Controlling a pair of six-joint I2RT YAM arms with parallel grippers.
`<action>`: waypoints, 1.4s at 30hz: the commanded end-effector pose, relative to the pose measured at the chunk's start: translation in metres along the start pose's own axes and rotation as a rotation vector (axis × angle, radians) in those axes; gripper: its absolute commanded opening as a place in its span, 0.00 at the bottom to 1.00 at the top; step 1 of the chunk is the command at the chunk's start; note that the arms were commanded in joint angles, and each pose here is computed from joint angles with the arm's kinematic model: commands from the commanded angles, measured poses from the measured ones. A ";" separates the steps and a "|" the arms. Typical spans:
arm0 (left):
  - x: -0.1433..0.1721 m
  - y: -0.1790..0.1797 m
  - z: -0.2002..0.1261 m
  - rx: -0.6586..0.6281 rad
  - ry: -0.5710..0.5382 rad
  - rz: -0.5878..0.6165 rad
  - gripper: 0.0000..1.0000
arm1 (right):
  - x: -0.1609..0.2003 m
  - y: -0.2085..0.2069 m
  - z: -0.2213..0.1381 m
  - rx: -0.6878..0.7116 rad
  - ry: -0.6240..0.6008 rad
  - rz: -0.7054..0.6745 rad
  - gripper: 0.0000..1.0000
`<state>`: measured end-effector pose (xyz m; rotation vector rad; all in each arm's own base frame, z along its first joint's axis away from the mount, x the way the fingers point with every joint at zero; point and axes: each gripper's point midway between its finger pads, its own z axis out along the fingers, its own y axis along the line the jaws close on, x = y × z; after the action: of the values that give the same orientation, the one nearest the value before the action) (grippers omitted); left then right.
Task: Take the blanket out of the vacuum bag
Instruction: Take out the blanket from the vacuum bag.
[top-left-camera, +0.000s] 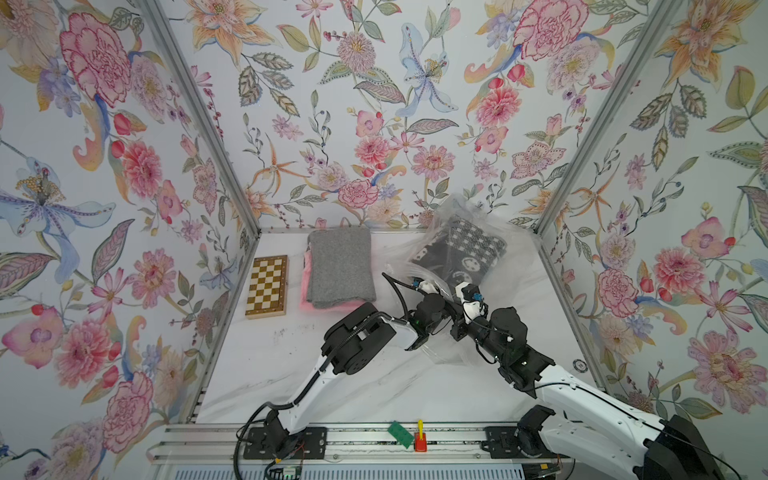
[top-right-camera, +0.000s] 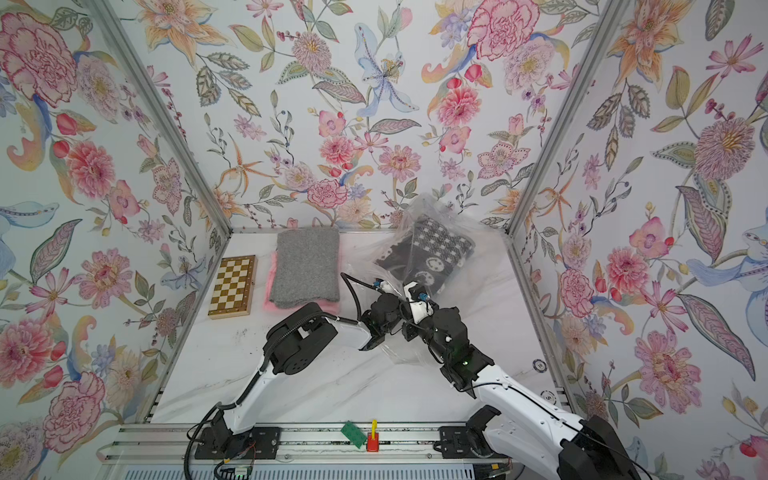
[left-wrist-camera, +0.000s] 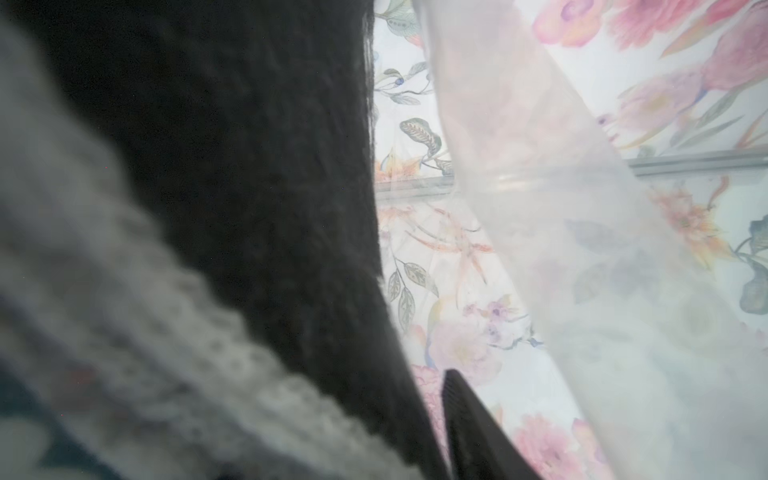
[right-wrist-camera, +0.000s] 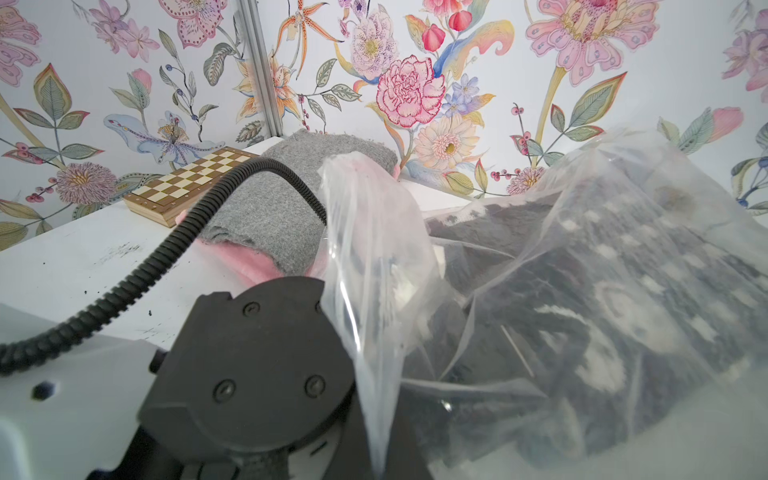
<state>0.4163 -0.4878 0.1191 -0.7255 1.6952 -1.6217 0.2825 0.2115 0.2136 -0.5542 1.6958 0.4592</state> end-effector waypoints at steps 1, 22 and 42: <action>-0.017 0.014 0.008 -0.054 -0.052 0.049 0.33 | -0.007 0.026 -0.002 -0.129 -0.035 0.005 0.00; -0.041 -0.044 -0.010 -0.038 0.040 0.240 0.00 | -0.041 -0.015 0.005 0.091 -0.062 0.014 0.00; 0.043 -0.006 -0.137 -0.094 0.147 0.118 0.12 | -0.034 -0.034 0.007 0.145 -0.037 0.024 0.00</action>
<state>0.2850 -0.4392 0.1142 -0.5309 1.9722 -1.5145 0.3132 0.1968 0.2463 -0.4314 1.6846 0.3656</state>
